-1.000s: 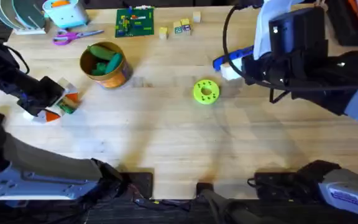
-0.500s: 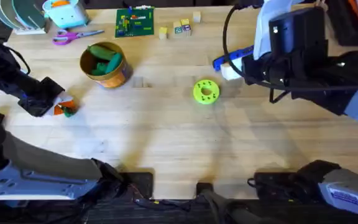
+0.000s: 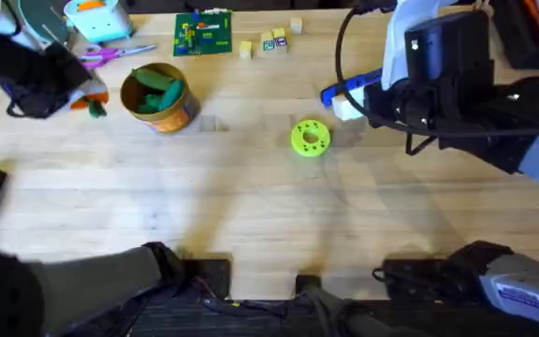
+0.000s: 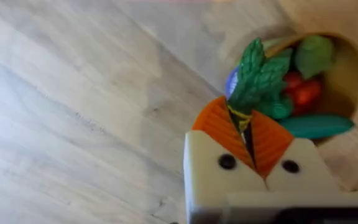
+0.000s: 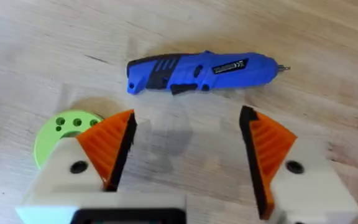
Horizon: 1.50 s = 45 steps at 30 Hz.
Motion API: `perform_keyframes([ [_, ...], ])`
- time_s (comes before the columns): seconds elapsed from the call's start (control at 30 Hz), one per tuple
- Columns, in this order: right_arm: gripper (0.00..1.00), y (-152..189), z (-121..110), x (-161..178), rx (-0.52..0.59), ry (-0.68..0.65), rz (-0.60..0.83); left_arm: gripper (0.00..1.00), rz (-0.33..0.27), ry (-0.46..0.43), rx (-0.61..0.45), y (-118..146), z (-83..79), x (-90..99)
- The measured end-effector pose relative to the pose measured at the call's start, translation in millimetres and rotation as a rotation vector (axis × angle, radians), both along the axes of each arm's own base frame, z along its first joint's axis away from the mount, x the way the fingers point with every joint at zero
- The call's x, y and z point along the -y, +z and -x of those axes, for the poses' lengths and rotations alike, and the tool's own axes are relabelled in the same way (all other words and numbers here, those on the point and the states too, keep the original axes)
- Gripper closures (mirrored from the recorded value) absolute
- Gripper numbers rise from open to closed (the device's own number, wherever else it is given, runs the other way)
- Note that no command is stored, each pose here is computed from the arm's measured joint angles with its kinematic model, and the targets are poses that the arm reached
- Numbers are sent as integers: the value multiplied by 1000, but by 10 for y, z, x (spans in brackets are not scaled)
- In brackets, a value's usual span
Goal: Pick up the gripper from the table and insert it into the empty holder that is missing its gripper. Then pick up a screw, insert it into the mounting hole, and use the screwdriver to tighten it. Finally, clean up the table by picking up the vegetable and placing it into the bucket.
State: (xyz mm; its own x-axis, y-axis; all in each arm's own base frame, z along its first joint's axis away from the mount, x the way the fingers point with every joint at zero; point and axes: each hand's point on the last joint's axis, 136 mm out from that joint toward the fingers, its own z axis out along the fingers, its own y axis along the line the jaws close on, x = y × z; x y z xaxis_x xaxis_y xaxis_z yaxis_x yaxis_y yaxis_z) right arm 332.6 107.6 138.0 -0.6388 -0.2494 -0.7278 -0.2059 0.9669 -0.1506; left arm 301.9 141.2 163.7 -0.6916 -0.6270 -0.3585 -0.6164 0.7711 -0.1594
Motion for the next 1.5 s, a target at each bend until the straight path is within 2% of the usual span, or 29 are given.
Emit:
perform_keyframes([
  [0.13,9,0,0,0,0,0,0,978,-51,-173,104,309,-163,434],
  [0.27,7,0,0,0,0,0,0,978,-43,-252,132,377,-254,748],
  [0.4,9,0,0,0,0,0,0,978,15,-222,91,217,-324,899],
  [0.53,7,0,0,0,0,0,0,979,75,-134,32,-11,-383,905],
  [0.63,7,0,0,0,0,0,0,975,94,-95,8,-97,-392,891],
  [0.67,7,0,0,0,0,0,0,921,95,-87,7,-100,-391,887],
  [0.7,7,0,0,0,0,0,0,819,96,-82,8,-98,-391,886],
  [0.87,7,0,0,0,0,0,0,56,99,-59,8,-94,-386,875],
  [0.93,7,-1,1,0,0,0,0,10,99,-56,-2,-94,-362,876],
  [1.07,7,-43,38,18,-23,0,11,9,103,-67,-42,34,-265,903],
  [1.23,9,-135,128,62,-74,0,35,9,46,-211,-37,431,-245,1017],
  [1.37,7,-287,440,205,-218,2,102,9,-3,-411,-46,680,-141,1321],
  [1.5,9,-47,661,311,-279,2,130,9,-64,-628,7,900,-92,1704],
])
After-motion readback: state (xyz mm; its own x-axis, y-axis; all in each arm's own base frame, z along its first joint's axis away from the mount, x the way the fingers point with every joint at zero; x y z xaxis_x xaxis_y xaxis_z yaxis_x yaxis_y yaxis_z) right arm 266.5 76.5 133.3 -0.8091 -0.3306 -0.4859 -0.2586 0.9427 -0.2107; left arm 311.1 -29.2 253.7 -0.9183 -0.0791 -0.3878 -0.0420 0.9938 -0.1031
